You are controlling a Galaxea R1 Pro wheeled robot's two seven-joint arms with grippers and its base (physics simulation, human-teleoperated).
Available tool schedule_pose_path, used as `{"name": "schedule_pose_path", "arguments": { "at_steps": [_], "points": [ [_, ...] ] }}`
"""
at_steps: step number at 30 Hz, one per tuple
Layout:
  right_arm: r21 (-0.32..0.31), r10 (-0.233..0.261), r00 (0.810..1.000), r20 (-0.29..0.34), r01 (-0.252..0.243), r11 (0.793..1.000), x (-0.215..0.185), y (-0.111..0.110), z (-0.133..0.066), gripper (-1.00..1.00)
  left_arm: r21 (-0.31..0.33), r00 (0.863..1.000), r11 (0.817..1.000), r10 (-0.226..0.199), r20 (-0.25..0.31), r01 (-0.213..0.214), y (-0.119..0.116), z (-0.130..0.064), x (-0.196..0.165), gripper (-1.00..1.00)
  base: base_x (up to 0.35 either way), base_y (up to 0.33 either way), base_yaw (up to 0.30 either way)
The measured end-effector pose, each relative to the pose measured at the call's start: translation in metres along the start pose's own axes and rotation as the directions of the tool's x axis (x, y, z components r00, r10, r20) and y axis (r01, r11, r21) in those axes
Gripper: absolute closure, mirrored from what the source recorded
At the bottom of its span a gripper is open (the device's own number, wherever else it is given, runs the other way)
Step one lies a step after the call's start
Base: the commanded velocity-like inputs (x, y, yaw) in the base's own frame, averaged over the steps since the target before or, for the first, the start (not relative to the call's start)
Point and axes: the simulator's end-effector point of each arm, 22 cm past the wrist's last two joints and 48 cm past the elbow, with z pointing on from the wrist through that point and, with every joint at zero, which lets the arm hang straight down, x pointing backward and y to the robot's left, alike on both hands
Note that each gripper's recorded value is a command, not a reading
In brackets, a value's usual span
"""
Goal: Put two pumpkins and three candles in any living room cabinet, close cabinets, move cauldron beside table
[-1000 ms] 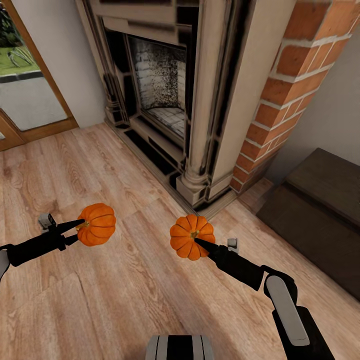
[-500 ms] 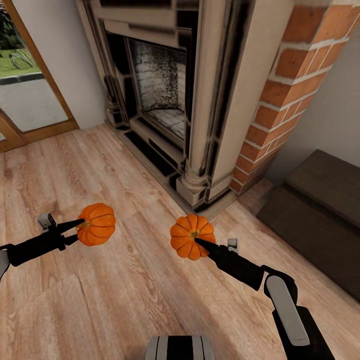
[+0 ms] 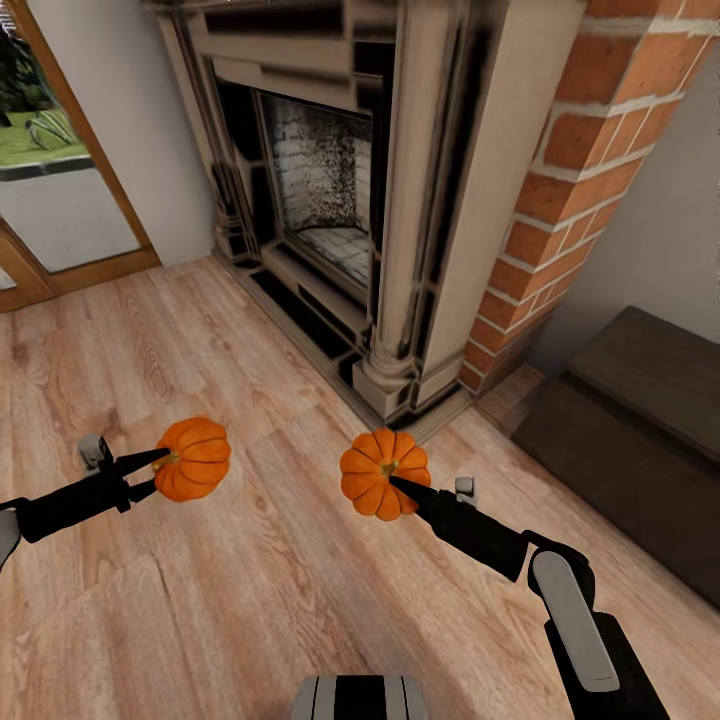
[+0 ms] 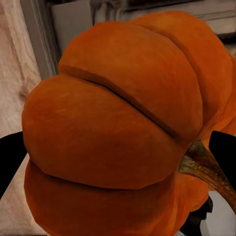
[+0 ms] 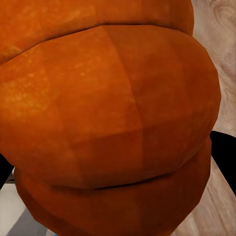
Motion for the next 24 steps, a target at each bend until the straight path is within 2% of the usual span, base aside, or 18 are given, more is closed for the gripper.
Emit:
{"name": "schedule_pose_path", "arguments": {
  "at_steps": [2, 6, 8, 12, 19, 24],
  "points": [
    [-0.001, -0.003, 1.000, 0.001, 0.003, 1.000, 0.000, 0.001, 0.000, 1.00, 0.001, 1.000, 1.000, -0.017, 0.003, 0.017, 0.002, -0.001, 0.001, 1.00, 0.000, 0.000, 0.000],
    [-0.002, -0.007, 1.000, 0.001, 0.007, 1.000, -0.001, 0.003, -0.001, 1.00, -0.008, 1.000, 1.000, -0.026, 0.001, 0.026, 0.006, -0.003, 0.002, 1.00, 0.000, 0.000, 0.000],
    [-0.002, -0.007, 1.000, 0.001, 0.007, 1.000, -0.001, 0.003, 0.000, 1.00, -0.028, 1.000, 1.000, -0.012, 0.005, 0.012, 0.008, -0.011, -0.003, 1.00, 0.000, 0.000, 0.000],
    [-0.003, -0.007, 1.000, 0.002, 0.007, 1.000, -0.001, 0.003, 0.000, 1.00, -0.032, 1.000, 0.999, -0.013, 0.006, 0.013, 0.008, -0.014, -0.005, 1.00, -0.035, 0.000, 0.000],
    [0.000, -0.008, 1.000, 0.001, 0.008, 1.000, -0.001, 0.003, 0.000, 1.00, -0.034, 1.000, 0.999, -0.011, 0.006, 0.011, 0.008, -0.015, -0.006, 1.00, -0.270, 0.000, -0.002],
    [0.000, -0.012, 1.000, 0.002, 0.012, 1.000, -0.001, 0.004, -0.001, 1.00, -0.029, 1.000, 1.000, -0.002, 0.004, 0.002, 0.004, -0.014, -0.006, 1.00, -0.306, 0.000, -0.113]
  ]
}}
